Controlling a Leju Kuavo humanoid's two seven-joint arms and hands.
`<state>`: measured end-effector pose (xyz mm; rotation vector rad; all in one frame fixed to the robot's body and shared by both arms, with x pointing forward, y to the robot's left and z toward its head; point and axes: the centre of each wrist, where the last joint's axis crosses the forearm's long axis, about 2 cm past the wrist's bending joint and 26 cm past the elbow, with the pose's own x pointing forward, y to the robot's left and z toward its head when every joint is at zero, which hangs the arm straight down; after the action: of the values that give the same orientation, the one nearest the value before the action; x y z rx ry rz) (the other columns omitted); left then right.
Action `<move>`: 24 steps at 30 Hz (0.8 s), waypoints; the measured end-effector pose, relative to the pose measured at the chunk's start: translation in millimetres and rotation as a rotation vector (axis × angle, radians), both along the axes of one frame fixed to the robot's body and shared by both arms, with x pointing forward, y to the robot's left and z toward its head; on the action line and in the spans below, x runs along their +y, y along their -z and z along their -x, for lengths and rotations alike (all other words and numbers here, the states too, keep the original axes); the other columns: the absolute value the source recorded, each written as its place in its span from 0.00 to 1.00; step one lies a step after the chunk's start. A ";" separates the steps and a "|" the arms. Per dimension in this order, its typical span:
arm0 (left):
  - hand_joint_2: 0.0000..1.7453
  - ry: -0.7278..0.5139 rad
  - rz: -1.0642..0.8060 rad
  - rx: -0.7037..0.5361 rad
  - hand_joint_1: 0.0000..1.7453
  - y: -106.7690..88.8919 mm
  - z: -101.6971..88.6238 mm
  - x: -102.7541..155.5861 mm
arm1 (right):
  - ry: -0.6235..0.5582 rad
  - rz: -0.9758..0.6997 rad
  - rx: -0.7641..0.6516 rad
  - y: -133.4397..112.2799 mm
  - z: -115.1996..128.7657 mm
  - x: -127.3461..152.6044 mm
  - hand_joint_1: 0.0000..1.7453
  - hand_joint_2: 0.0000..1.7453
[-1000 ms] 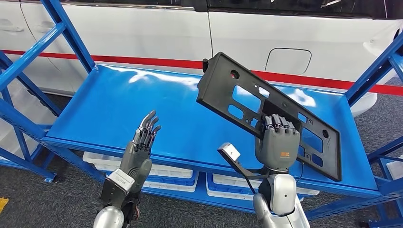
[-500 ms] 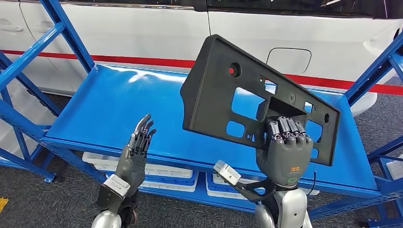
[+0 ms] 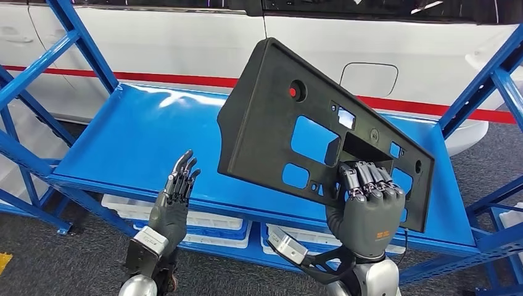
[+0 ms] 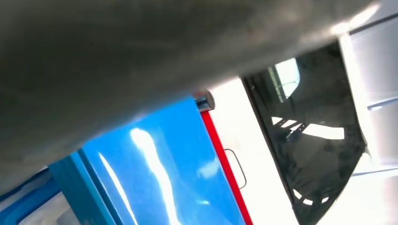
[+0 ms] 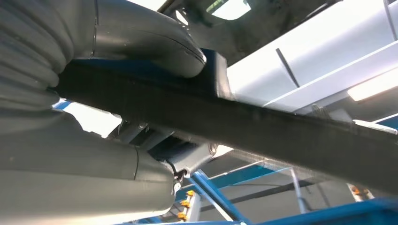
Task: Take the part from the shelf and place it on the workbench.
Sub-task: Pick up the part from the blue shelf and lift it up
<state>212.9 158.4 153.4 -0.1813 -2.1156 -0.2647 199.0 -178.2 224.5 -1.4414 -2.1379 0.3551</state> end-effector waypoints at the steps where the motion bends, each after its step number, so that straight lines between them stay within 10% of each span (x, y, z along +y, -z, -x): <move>1: 0.00 -0.001 0.001 0.001 0.00 0.2 0.4 0.0 | -0.002 0.001 -0.001 -0.1 0.4 0.3 0.99 1.00; 24: 0.00 -0.028 0.009 0.000 0.00 0.3 1.9 2.4 | -0.074 0.025 -0.015 0.3 6.7 6.2 1.00 1.00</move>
<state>210.9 160.8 153.2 -0.1561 -2.1183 -0.2388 192.3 -172.0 224.2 -1.3859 -2.2107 0.4010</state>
